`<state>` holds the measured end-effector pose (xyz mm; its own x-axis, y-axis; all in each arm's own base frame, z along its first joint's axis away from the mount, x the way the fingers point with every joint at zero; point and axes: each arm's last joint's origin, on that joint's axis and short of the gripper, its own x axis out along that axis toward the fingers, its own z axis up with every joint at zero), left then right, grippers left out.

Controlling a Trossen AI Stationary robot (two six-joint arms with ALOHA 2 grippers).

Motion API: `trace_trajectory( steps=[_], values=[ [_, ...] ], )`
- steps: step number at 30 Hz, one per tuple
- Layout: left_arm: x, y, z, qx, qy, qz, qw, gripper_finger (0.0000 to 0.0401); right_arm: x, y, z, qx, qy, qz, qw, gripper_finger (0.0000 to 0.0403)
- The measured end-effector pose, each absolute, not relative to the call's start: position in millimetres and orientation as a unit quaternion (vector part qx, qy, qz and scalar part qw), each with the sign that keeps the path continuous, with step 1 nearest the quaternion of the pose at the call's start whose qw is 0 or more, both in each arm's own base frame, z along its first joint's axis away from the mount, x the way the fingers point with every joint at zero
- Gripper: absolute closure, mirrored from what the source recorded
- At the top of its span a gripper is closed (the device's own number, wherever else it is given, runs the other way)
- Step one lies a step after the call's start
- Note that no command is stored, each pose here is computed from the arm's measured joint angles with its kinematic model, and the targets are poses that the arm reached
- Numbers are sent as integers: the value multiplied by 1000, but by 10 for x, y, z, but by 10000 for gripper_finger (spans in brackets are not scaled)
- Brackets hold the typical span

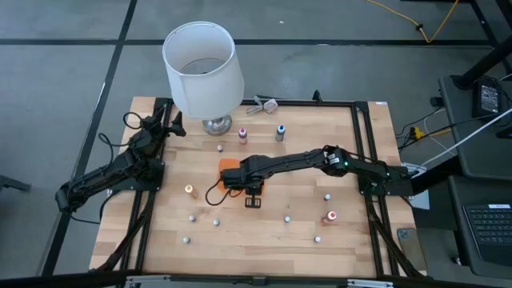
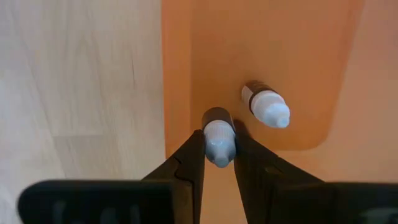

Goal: Pick & Place food coloring
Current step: Put the small black food coloring bottle into the orange bin

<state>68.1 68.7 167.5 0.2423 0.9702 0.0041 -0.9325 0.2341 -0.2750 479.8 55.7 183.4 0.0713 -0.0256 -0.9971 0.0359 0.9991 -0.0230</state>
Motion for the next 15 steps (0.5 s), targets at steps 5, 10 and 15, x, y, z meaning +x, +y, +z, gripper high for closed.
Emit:
trace_trajectory(
  steps=[5, 10, 15],
  values=[
    [680, 687, 1675, -108, -87, 609, 781, 10, 4841, 554, 1836, -3, 664, -29, 747, 325],
    [680, 687, 1676, -108, -87, 609, 781, 10, 4854, 541, 1829, -2, 661, -30, 750, 325],
    [681, 687, 1675, -108, -87, 609, 781, 10, 4869, 541, 1798, -1, 659, -30, 752, 325]
  ],
)
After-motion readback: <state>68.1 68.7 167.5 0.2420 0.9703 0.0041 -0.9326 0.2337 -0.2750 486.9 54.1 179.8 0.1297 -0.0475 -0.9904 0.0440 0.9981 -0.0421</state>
